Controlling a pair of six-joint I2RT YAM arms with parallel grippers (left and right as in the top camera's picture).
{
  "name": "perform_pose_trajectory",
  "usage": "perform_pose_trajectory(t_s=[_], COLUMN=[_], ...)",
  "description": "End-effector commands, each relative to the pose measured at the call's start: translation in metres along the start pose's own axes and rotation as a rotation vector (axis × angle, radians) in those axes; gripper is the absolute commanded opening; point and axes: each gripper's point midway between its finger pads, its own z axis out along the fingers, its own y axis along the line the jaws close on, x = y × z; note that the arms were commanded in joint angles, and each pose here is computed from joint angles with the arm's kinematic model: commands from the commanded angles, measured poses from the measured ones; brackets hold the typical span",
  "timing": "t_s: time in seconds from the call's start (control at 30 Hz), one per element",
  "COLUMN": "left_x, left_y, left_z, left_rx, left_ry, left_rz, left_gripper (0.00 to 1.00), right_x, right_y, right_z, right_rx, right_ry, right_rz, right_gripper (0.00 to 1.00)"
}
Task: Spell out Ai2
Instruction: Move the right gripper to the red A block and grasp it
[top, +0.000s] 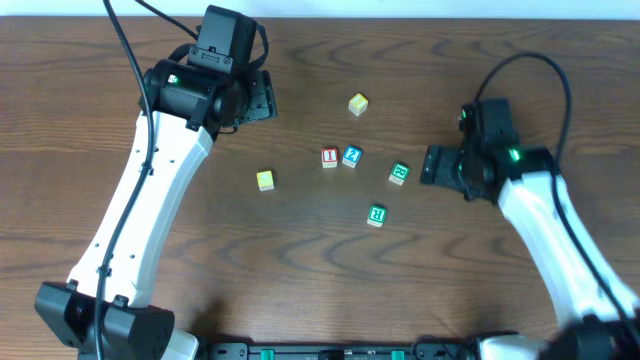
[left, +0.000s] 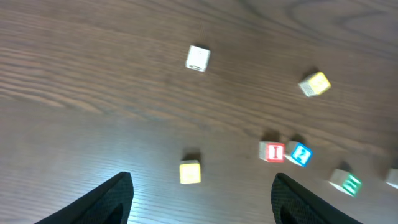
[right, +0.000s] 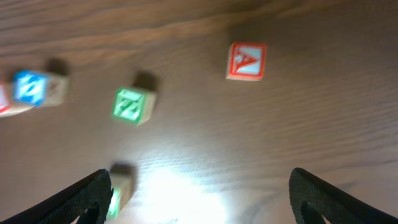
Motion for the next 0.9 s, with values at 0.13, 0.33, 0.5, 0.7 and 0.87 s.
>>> perform_pose_trajectory(t_s=[0.13,0.33,0.5,0.7,0.87], left_x=[-0.006,-0.009,-0.013,-0.011,-0.007], left_y=[0.021,0.021,0.019,0.019,0.021], left_z=[0.0,0.003,0.005,0.007,0.011], left_rx=[-0.085,-0.083,-0.077,-0.08,-0.085], left_ry=[-0.026,-0.033,-0.044,-0.039,-0.027], left_rz=[-0.006,-0.009,-0.012,-0.011,-0.009], left_gripper=[0.73,0.73,0.74,0.74,0.74], right_x=[-0.017,-0.028,-0.019,-0.02,-0.02], right_y=[-0.037,-0.045,-0.03,-0.03,-0.031], right_z=[0.036,0.052,0.072,0.086,0.095], right_rx=[0.107,0.086,0.031,0.032,0.038], right_ry=[0.045,0.038,0.099,0.105,0.109], right_rz=[0.108,0.053,0.01,-0.031,-0.06], right_gripper=[0.89,0.86,0.83,0.76,0.59])
